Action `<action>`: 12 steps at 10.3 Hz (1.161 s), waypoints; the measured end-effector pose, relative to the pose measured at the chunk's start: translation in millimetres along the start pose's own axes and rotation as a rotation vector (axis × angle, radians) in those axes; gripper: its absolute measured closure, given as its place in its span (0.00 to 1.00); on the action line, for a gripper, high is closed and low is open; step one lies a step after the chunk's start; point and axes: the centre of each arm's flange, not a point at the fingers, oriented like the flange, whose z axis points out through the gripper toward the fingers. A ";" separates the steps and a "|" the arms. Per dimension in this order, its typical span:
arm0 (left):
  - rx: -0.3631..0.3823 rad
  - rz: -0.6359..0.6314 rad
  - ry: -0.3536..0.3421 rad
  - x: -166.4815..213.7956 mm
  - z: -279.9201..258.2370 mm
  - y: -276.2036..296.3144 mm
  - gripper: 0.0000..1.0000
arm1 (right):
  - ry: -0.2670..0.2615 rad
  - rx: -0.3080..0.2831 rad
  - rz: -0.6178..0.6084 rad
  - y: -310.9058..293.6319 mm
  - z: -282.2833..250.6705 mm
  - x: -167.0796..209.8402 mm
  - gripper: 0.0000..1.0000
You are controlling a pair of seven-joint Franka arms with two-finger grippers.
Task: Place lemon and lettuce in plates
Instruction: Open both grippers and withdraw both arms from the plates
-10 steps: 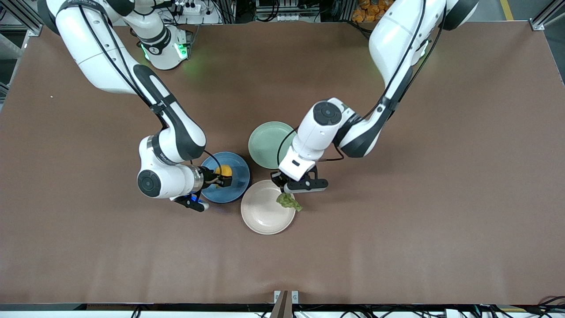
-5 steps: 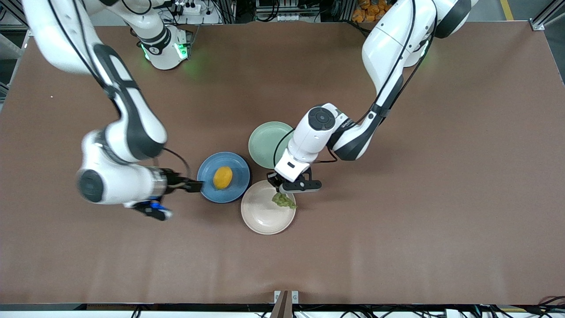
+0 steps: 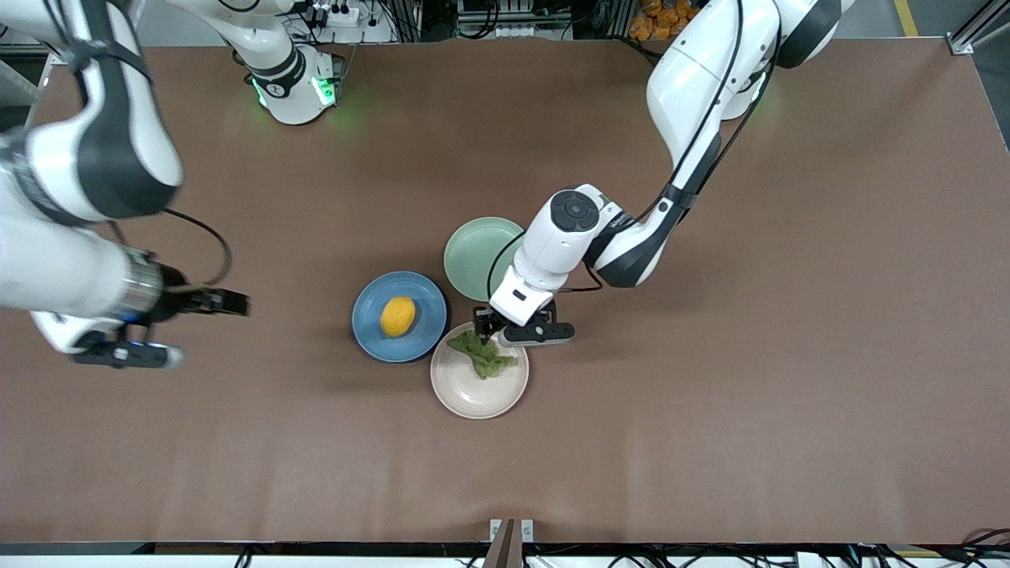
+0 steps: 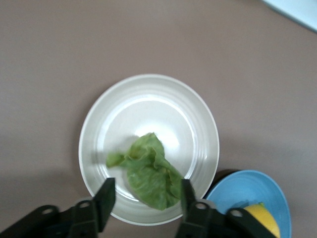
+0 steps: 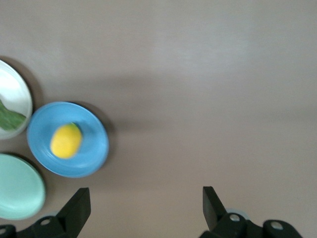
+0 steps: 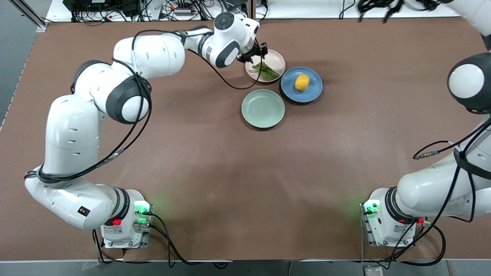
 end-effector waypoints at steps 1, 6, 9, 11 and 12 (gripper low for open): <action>0.023 0.000 -0.002 9.8 -25.6 7.1 0.17 | 0.003 -0.011 -0.038 22.6 -18.8 -12.1 0.00; 0.298 0.124 -0.092 71.8 -239.5 -24.2 0.00 | 0.037 -0.020 -0.061 19.3 -99.5 -86.0 0.00; 0.427 0.169 -0.184 94.4 -343.0 -86.8 0.00 | 0.009 0.005 -0.034 23.2 -94.3 -117.5 0.00; 0.472 0.162 -0.215 93.5 -400.8 -114.6 0.00 | 0.006 0.008 -0.034 22.3 -87.5 -117.2 0.00; 0.493 0.144 -0.228 88.9 -422.8 -123.9 0.00 | 0.006 0.008 -0.034 22.2 -86.1 -116.7 0.00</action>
